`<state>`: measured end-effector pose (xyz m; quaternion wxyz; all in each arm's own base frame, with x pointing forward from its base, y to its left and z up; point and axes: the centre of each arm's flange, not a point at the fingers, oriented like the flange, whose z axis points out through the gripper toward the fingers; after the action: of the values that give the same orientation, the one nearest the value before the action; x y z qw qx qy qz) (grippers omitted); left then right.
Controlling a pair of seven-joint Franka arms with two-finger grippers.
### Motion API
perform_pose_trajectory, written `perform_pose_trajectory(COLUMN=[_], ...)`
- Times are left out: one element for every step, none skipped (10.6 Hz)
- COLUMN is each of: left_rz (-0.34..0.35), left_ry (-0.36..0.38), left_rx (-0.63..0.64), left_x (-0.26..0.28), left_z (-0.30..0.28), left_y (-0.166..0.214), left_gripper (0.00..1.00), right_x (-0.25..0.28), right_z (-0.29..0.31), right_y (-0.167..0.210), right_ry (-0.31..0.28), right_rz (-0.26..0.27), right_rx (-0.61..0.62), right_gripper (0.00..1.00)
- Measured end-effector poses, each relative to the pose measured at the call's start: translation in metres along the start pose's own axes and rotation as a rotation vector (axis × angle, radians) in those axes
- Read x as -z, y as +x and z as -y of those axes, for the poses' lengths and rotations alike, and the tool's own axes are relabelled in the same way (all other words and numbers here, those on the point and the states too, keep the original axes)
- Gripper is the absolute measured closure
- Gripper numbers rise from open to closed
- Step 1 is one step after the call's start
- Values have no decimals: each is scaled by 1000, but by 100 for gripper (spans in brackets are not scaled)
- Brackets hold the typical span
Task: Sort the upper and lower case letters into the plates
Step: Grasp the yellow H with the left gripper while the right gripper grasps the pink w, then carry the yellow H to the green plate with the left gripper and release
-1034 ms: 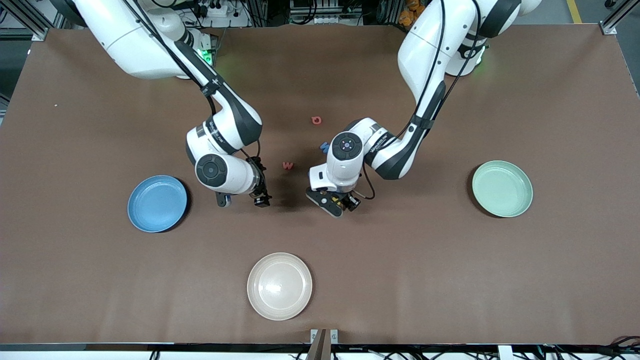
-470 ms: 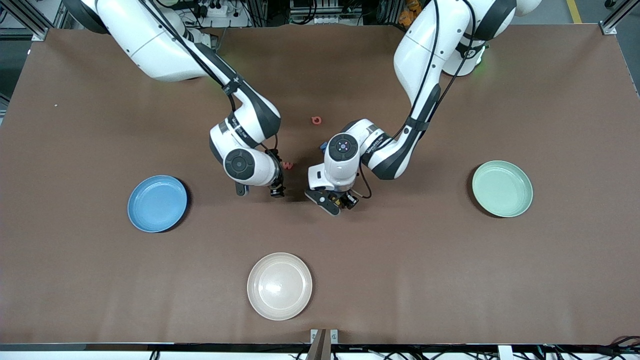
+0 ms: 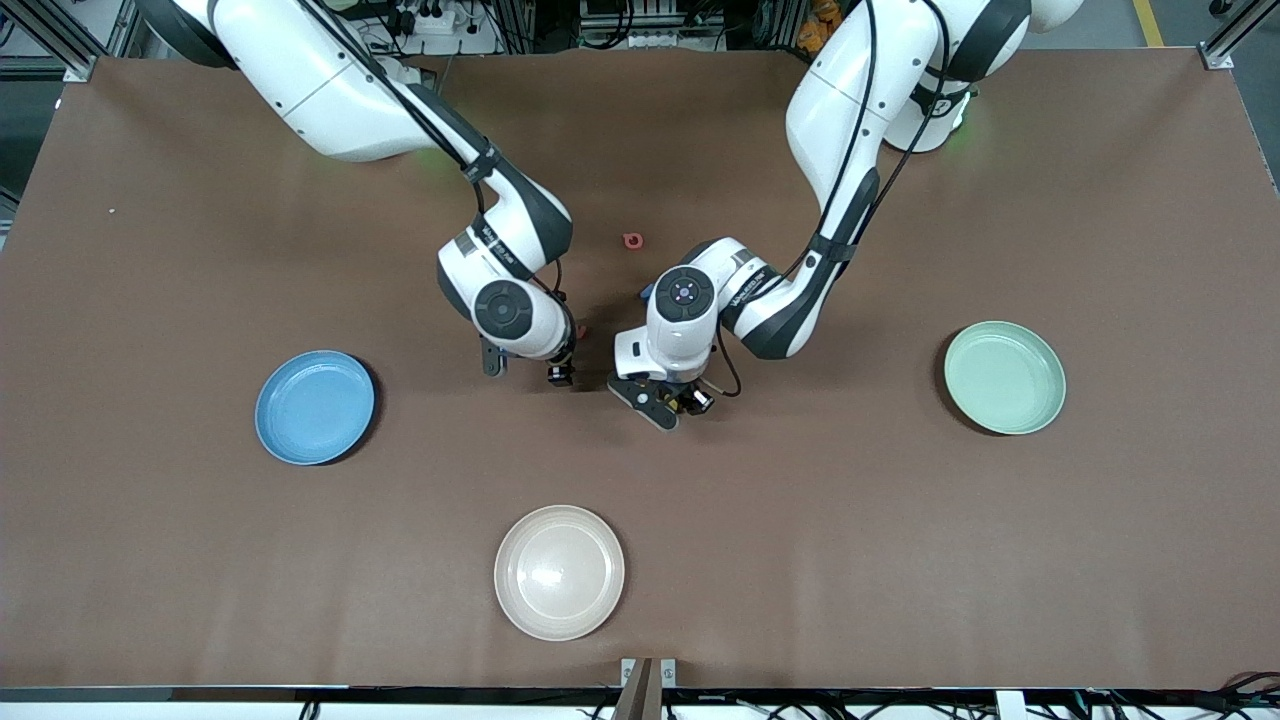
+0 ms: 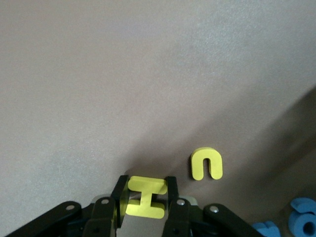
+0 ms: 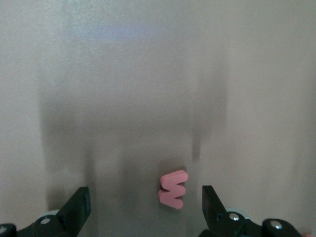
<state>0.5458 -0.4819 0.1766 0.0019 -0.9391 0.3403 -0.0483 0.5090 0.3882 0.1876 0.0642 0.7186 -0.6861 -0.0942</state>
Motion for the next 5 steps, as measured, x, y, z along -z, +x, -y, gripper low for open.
perform_pose_trajectory(left_rz=[-9,-26,-44,-46,-36], left_ry=[15,31,41,48,55], left_rx=[12,31,53,79,99], left_x=[3,13,31,52,73], left_z=[12,29,46,66,90], left_y=[3,7,12,14,13], left_gripper=[65,65,65,65,65], right_x=[-1,-2,-3,-4,-6], right_z=[-4,-8,-12,-18,-25], right_y=[-6,-11,-15,-19,-21], right_ry=[16,30,54,92,123], right_rz=[-12,-22,-47,-77,-91], right_rx=[-7,-8,-8,-14,-19], right_gripper=[0,0,0,0,0])
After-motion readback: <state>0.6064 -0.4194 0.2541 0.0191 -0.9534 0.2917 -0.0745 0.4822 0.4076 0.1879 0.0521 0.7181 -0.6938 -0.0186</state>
